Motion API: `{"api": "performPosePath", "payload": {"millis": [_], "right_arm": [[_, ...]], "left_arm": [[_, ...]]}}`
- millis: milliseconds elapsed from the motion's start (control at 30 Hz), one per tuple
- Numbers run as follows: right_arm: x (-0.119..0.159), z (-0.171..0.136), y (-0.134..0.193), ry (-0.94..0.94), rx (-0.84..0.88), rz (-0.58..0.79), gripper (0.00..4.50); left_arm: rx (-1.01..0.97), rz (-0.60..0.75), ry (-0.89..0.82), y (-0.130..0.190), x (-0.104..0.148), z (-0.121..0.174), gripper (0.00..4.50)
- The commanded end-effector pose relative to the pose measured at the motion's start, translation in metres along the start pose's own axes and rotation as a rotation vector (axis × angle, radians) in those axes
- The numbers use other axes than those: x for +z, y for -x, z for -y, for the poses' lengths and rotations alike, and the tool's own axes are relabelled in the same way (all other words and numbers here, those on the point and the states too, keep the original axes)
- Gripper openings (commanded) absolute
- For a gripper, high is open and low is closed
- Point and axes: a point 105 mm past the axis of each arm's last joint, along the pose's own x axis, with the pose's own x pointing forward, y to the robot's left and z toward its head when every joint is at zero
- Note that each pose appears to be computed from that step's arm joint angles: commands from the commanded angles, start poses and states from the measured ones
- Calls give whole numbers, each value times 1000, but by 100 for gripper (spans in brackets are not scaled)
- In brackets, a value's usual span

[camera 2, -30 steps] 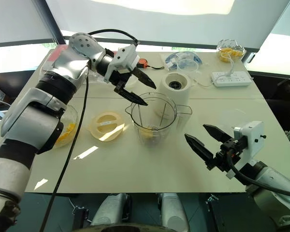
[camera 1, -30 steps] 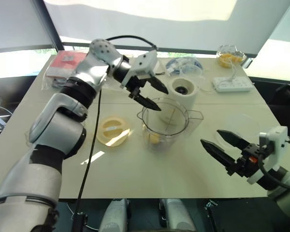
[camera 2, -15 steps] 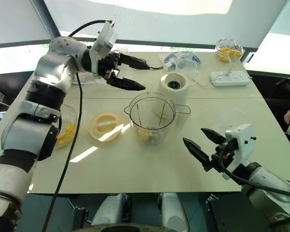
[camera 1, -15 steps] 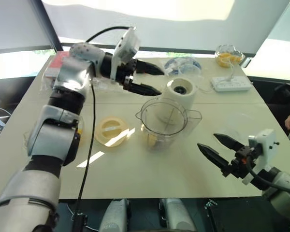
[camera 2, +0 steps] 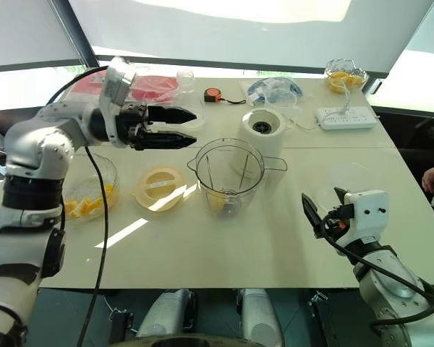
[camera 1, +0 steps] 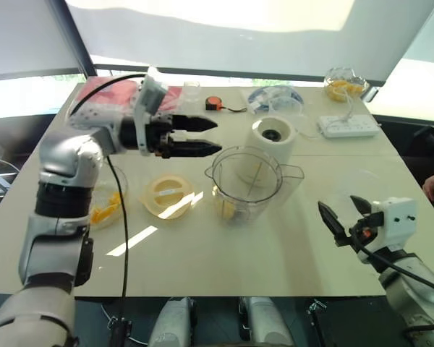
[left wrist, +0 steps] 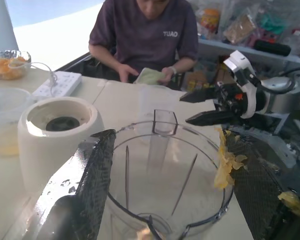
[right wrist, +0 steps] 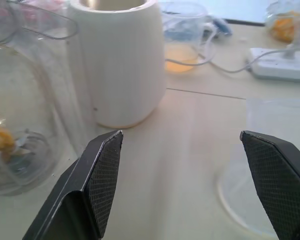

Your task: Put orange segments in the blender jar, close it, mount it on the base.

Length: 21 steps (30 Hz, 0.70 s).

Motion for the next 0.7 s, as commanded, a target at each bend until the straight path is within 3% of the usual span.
{"api": "performPosePath", "payload": {"millis": [33,333,700], "right_arm": [[16,7,7,60,-141,60,390],[-7,67,39,87,-491,-40,390],[-52,95,28,91,-488,-144,390]], "left_arm": [[27,4,-89,0,3,10,346],[8,1,-111,-3,-5,28,346],[0,4,-99,-6,-7,33,346]]}}
